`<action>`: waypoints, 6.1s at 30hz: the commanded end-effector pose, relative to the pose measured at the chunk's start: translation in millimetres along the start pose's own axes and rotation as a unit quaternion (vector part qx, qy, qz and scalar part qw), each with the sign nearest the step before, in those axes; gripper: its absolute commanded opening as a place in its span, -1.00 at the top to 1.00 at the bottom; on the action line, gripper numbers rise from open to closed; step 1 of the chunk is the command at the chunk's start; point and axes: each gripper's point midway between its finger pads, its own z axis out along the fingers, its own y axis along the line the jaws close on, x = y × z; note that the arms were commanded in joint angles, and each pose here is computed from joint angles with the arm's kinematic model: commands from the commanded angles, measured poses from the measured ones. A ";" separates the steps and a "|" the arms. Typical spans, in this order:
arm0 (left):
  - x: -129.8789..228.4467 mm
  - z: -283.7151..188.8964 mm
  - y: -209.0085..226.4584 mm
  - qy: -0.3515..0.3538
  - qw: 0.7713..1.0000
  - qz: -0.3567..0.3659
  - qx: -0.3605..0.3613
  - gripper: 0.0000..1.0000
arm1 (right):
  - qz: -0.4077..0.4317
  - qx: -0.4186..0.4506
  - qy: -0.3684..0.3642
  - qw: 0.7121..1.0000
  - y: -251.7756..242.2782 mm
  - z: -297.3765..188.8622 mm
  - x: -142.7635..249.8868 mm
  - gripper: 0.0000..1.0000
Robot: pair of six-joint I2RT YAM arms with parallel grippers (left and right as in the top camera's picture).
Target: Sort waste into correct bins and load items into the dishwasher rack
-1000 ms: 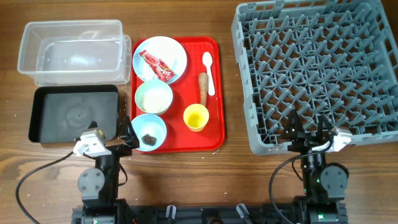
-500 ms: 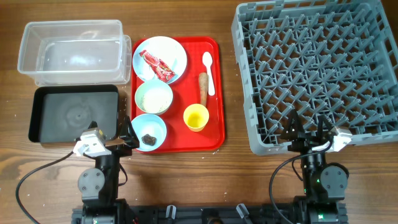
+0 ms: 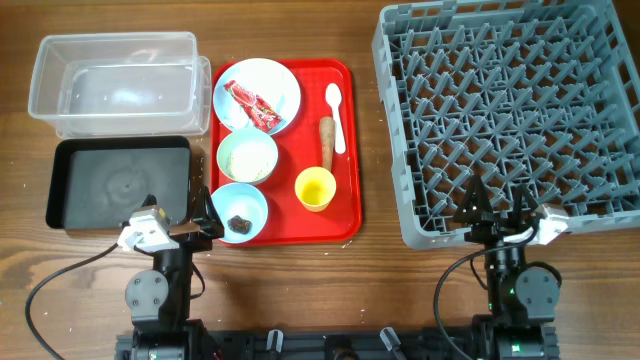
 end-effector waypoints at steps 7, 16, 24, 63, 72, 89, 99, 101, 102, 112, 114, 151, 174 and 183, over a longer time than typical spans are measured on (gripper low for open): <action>-23.1 -2.7 -22.8 -0.045 0.997 -0.003 0.061 -1.00 | 0.091 -0.034 -0.099 0.990 14.4 -5.6 -48.8 -0.99; -101.1 0.6 -55.9 -0.025 0.996 0.037 0.080 -1.00 | -0.049 -0.077 -0.068 0.993 62.2 -2.5 -99.0 -0.99; -111.3 117.7 -101.3 0.270 0.957 0.098 0.043 -1.00 | -0.094 -0.015 0.163 0.982 84.0 91.3 -116.1 -0.99; 90.6 280.3 -114.3 0.494 0.859 0.131 -0.013 0.92 | -0.012 0.109 0.396 0.912 32.7 148.7 1.0 -0.99; -96.7 273.7 -50.1 0.321 0.932 0.108 -0.125 0.92 | -0.011 0.109 0.396 0.912 32.8 148.8 0.9 -0.99; -81.4 292.1 87.0 0.333 0.914 0.054 -0.224 -0.99 | -0.011 0.109 0.397 0.911 32.6 148.5 1.1 -0.99; -75.6 211.8 -145.0 0.408 0.908 0.097 0.026 -0.94 | -0.010 0.099 0.383 0.918 36.7 154.7 -3.6 -0.99; -43.7 180.6 -168.1 0.470 0.873 0.117 0.048 -0.87 | -0.010 0.099 0.385 0.918 36.5 154.2 -3.2 -1.00; -27.1 164.7 -172.5 0.501 0.855 0.128 0.049 -0.81 | -0.009 0.098 0.388 0.916 36.8 153.1 -2.0 -1.00; 119.6 109.1 -128.1 0.614 0.785 0.072 -0.037 -0.16 | -0.014 0.118 0.412 0.903 28.9 141.5 6.4 -1.00; 131.7 111.5 -126.2 0.608 0.790 0.073 -0.031 -0.15 | -0.017 0.121 0.411 0.903 27.7 141.4 6.1 -1.00; -1.2 141.1 -26.4 0.498 0.859 -0.118 -0.017 0.92 | -0.027 0.119 0.411 0.903 26.6 141.6 5.6 -1.00; -74.4 113.5 96.5 0.319 0.677 -0.624 0.225 0.92 | -0.022 0.112 0.420 0.901 29.5 139.1 8.6 -0.99; -74.3 113.9 94.0 0.331 0.650 -0.650 0.213 0.92 | -0.022 0.114 0.424 0.898 28.6 137.1 10.0 -0.99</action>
